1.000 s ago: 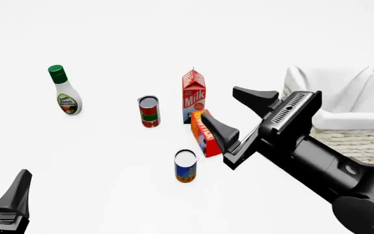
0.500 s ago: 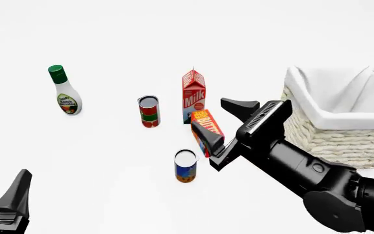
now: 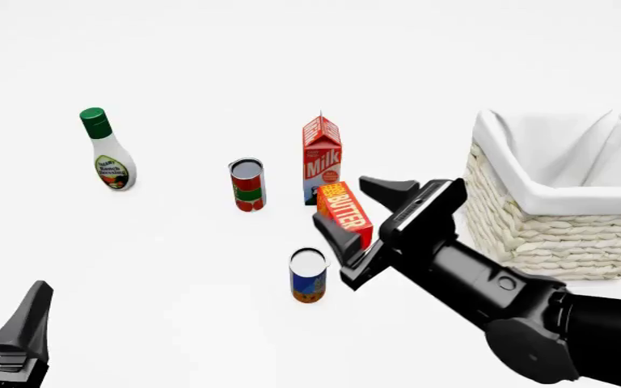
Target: Pick the alphabet soup and place it in the basket.
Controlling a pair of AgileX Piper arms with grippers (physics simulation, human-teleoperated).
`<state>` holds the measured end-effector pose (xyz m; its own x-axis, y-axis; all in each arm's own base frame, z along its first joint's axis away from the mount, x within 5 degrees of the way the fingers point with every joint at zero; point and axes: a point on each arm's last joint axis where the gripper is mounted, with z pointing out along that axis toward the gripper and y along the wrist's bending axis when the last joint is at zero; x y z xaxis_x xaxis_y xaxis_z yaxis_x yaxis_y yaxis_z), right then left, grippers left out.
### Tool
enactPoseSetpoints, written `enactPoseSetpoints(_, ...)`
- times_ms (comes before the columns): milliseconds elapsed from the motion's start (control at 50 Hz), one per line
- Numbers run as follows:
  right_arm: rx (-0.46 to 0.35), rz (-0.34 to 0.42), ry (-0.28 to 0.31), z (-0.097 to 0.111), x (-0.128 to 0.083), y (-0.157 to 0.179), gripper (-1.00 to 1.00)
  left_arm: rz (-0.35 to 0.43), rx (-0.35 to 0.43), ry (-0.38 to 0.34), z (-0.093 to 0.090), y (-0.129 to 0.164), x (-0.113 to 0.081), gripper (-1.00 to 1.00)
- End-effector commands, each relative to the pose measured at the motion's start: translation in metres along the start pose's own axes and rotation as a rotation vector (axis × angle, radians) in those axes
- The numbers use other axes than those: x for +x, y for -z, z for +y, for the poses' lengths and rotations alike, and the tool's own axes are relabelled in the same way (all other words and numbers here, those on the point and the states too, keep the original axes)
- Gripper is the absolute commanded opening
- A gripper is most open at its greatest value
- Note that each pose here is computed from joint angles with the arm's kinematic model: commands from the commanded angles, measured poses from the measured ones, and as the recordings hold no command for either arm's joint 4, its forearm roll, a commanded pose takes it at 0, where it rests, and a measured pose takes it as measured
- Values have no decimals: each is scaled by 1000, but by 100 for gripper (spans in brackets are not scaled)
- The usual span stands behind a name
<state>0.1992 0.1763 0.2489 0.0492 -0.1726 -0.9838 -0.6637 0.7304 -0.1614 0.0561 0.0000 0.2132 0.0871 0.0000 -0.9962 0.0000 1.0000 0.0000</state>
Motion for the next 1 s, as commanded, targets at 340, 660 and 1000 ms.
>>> enactPoseSetpoints(340,-29,34,-10,9,18,-12,100,0,0,0,0,0,0,100)
enactPoseSetpoints(660,-38,80,2,12,33,-24,100,0,0,0,0,0,0,100)
enactPoseSetpoints(1000,-41,112,4,14,45,-34,100,0,0,0,0,0,0,100)
